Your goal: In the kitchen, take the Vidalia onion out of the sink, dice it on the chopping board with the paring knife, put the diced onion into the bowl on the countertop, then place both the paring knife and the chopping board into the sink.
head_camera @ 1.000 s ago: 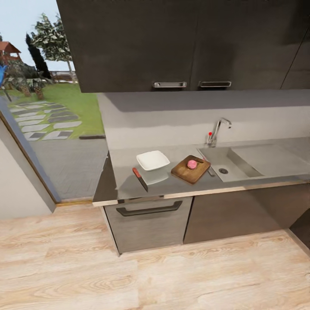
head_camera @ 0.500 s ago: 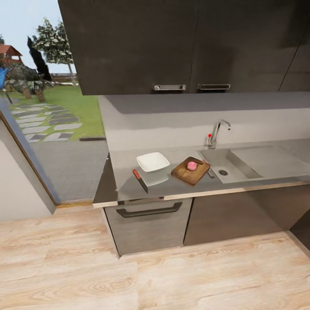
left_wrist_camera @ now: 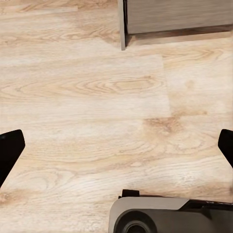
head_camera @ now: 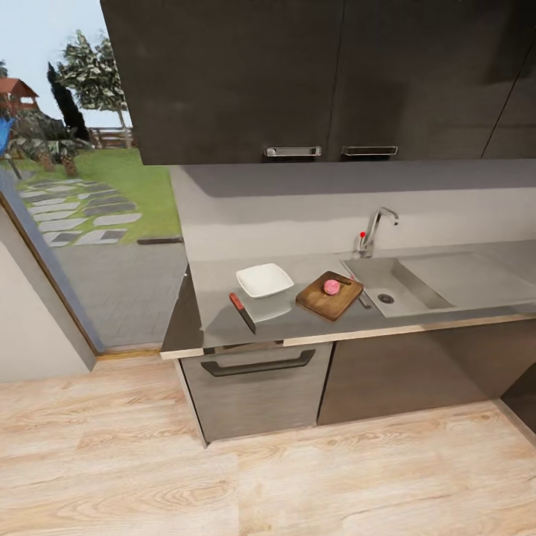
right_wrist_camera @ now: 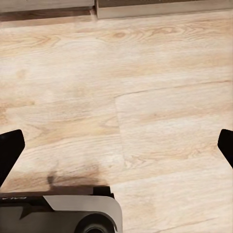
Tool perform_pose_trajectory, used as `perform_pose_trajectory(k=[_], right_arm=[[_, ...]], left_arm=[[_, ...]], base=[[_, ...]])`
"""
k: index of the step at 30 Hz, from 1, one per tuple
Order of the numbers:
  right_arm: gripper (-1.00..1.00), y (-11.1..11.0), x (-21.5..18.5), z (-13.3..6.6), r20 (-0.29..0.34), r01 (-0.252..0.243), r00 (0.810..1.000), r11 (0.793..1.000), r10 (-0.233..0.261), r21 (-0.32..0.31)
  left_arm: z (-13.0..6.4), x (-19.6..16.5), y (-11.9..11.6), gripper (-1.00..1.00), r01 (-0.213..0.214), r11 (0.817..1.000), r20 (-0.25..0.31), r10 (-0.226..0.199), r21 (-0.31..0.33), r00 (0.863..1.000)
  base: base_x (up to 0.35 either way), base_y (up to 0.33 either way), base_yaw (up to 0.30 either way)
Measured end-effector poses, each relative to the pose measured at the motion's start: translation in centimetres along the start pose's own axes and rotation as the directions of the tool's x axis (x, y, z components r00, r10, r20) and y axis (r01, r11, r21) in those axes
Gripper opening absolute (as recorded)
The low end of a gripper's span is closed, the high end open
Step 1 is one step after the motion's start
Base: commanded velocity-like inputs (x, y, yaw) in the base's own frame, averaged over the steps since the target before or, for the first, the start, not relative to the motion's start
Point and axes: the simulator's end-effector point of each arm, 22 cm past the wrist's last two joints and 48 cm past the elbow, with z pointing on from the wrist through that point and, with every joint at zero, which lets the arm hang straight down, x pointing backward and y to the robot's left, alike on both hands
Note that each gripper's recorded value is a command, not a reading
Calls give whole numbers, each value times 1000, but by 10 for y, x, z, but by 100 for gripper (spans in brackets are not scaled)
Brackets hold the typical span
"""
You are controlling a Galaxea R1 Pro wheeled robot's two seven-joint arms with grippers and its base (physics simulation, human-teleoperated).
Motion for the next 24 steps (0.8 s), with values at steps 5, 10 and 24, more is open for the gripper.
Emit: perform_pose_trajectory(k=[5,10,24], right_arm=[[100,0,0,0,1,0,1000,1000,0,0],[100,0,-3,0,7,-1,1000,1000,1,1],[100,0,-11,1,27,-4,1000,1000,4,0]], left_arm=[[0,0,0,100,0,1000,0,0,0,1000],[1,-2,0,100,1,1000,6,-1,0,1000],[2,-10,0,100,3,1000,28,-3,0,1000]], base=[[0,0,0],[0,0,0],[0,11,0]])
